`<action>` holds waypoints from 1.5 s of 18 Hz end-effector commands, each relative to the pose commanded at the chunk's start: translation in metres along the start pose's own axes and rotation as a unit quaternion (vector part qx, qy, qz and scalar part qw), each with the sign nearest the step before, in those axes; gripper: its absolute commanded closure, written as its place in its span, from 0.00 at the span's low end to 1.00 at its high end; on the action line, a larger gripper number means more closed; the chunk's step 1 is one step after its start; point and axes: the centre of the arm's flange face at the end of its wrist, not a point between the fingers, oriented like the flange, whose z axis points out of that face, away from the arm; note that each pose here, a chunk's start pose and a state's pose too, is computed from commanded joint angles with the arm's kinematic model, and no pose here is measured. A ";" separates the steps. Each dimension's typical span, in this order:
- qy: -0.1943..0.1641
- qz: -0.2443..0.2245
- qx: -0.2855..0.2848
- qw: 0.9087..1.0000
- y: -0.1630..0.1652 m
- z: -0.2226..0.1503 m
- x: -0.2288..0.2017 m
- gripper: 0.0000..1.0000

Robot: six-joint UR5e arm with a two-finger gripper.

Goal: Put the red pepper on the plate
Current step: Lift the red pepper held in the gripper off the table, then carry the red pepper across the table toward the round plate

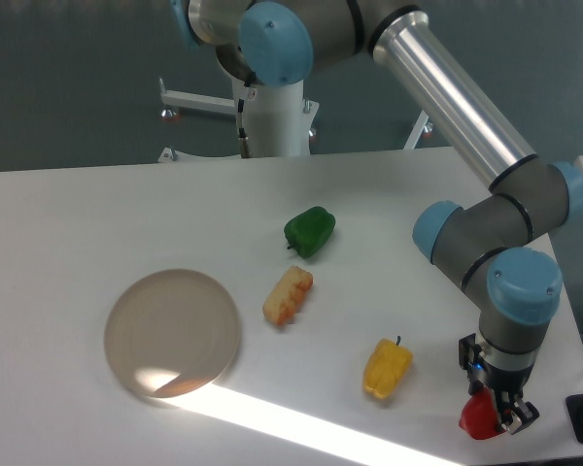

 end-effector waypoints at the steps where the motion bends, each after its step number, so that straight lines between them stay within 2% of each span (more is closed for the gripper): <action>1: 0.000 -0.005 0.000 1.000 0.000 -0.001 0.000 0.48; 3: 0.001 -0.011 -0.002 1.000 -0.002 -0.004 0.002 0.48; 6: 0.006 -0.026 0.004 1.000 -0.041 -0.021 0.011 0.48; 9: 0.018 -0.047 0.006 0.999 -0.050 -0.042 0.029 0.48; 12: 0.039 -0.082 0.012 0.996 -0.096 -0.076 0.059 0.48; 15: 0.058 -0.120 0.015 0.991 -0.156 -0.111 0.094 0.50; 17: 0.065 -0.127 0.017 0.990 -0.192 -0.129 0.122 0.50; 22: 0.090 -0.144 0.015 0.985 -0.250 -0.155 0.190 0.50; 25: 0.110 -0.157 0.008 0.981 -0.279 -0.156 0.222 0.50; 27: 0.120 -0.164 0.003 0.979 -0.310 -0.154 0.241 0.50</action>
